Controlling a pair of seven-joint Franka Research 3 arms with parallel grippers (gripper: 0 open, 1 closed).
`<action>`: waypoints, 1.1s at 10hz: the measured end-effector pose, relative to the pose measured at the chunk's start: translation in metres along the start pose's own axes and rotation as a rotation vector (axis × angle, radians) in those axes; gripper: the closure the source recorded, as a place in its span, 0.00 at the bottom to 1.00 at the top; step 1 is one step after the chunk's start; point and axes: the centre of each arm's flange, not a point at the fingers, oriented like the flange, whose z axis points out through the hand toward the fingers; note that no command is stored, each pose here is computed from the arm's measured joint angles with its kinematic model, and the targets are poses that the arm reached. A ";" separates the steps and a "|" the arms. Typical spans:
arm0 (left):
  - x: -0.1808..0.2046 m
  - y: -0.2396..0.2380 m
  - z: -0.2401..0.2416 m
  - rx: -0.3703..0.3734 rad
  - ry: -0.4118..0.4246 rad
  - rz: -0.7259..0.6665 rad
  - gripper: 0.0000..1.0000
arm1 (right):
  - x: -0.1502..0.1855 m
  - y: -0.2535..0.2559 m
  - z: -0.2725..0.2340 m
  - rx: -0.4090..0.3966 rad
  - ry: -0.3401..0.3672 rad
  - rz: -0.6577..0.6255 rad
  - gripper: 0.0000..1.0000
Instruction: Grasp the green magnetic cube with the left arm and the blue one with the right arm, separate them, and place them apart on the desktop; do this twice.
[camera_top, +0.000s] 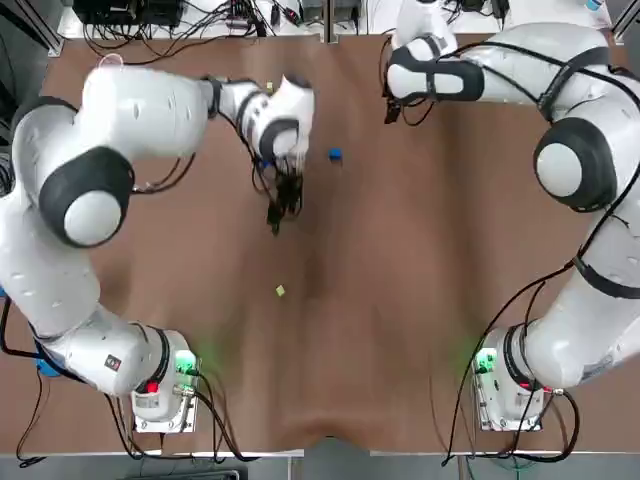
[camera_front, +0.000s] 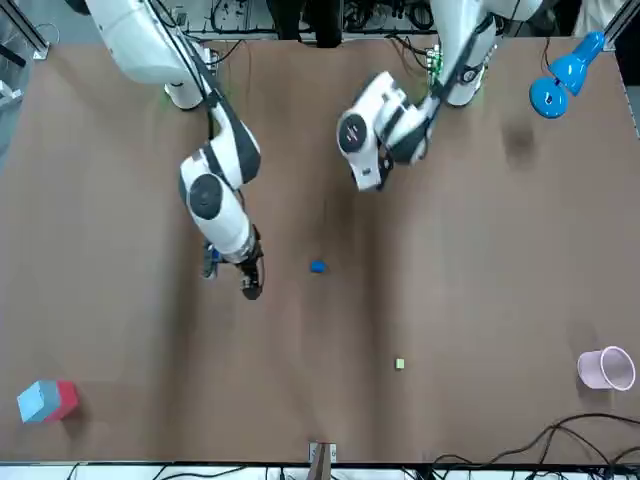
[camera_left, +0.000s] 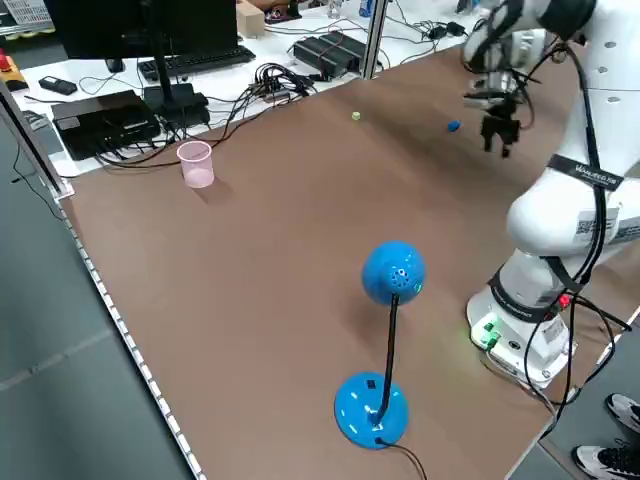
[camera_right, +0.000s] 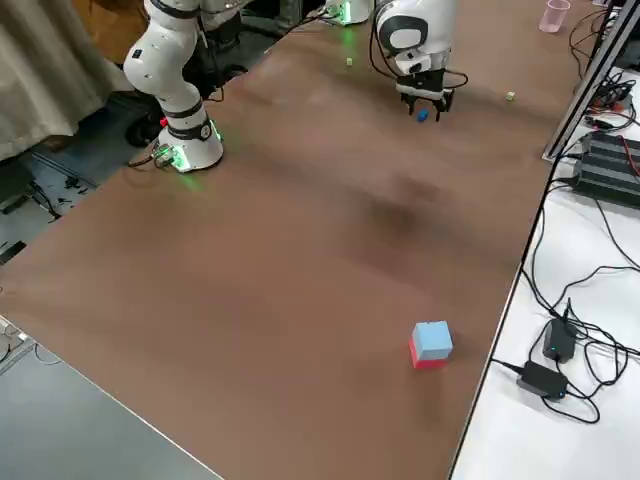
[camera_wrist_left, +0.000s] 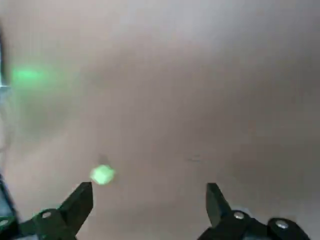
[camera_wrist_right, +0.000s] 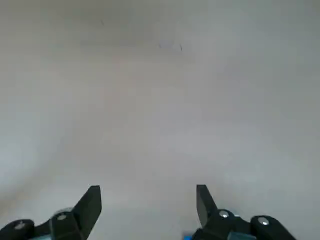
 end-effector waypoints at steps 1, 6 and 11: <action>0.013 0.034 -0.008 -0.103 -0.048 -0.054 0.00 | 0.015 0.000 -0.001 -0.002 0.013 -0.019 0.14; -0.010 0.105 0.001 -0.321 -0.163 -0.326 0.03 | 0.024 0.004 0.002 -0.013 0.022 -0.033 0.13; -0.006 0.135 0.014 -0.466 -0.145 -0.375 0.05 | 0.020 0.006 0.002 -0.012 0.019 -0.038 0.13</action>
